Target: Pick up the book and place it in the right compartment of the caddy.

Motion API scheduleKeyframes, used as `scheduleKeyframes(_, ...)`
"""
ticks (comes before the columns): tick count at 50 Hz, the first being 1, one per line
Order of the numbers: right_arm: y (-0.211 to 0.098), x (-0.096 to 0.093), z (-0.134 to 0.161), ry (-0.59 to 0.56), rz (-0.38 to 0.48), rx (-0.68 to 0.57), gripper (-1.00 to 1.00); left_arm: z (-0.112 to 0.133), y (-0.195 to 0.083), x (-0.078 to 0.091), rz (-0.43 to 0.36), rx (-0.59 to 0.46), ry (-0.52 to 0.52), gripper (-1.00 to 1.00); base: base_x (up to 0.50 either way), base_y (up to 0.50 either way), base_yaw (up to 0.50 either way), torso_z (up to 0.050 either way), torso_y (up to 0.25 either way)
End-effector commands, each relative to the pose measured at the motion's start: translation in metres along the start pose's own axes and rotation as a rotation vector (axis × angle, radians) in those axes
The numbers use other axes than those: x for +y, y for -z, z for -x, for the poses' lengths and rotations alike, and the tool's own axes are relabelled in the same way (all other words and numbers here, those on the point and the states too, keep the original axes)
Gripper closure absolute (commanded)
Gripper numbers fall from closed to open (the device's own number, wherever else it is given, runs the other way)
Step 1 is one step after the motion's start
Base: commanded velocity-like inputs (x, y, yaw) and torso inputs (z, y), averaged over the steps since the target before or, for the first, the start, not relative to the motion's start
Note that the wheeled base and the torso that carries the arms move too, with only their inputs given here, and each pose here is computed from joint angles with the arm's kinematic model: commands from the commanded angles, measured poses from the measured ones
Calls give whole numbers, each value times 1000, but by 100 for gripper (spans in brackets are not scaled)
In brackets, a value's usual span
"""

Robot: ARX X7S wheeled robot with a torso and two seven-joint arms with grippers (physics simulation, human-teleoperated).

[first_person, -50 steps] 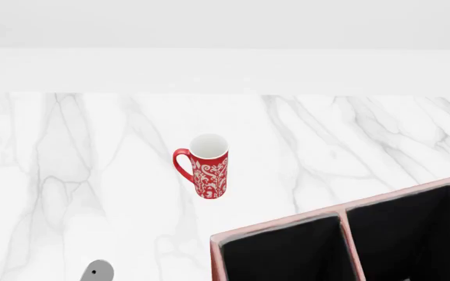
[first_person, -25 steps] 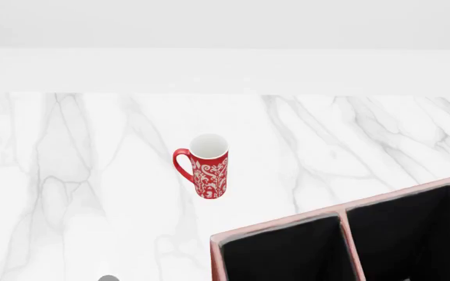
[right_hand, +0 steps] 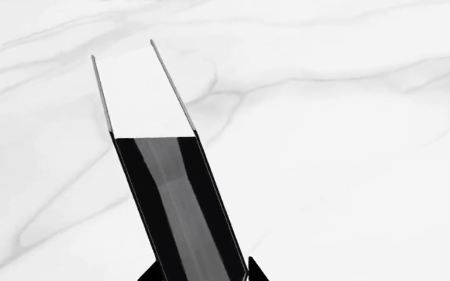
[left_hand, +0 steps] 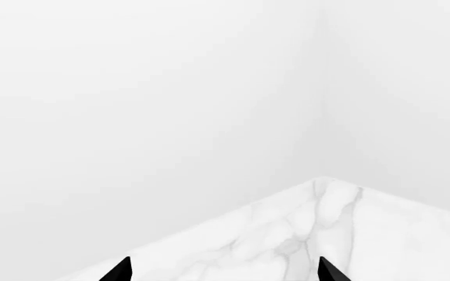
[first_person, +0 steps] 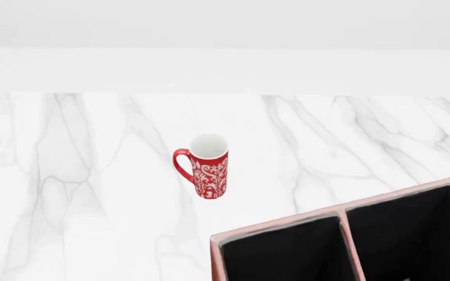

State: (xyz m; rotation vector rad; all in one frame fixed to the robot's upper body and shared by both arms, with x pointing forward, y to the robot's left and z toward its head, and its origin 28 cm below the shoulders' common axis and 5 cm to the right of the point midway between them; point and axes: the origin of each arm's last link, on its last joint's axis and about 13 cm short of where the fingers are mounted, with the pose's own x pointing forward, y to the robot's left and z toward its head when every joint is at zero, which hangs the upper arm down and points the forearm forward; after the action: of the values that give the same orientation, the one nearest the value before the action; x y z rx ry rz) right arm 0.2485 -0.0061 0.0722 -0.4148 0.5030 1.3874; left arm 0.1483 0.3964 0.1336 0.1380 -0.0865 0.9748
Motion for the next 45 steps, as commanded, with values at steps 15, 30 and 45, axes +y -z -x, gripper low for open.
scheduleKeyframes(15,-50,-22,48,305,49,-208,100,2,2,4,2,8,-3,-100,0,0,0,0,0)
scheduleKeyframes(30,-94,-26,107,575,75,-274,100,2,2,0,2,5,6,-100,0,0,0,0,1)
scheduleKeyframes(45,-104,-46,164,878,-92,-426,100,2,-2,-1,5,-2,11,-100,0,0,0,0,1)
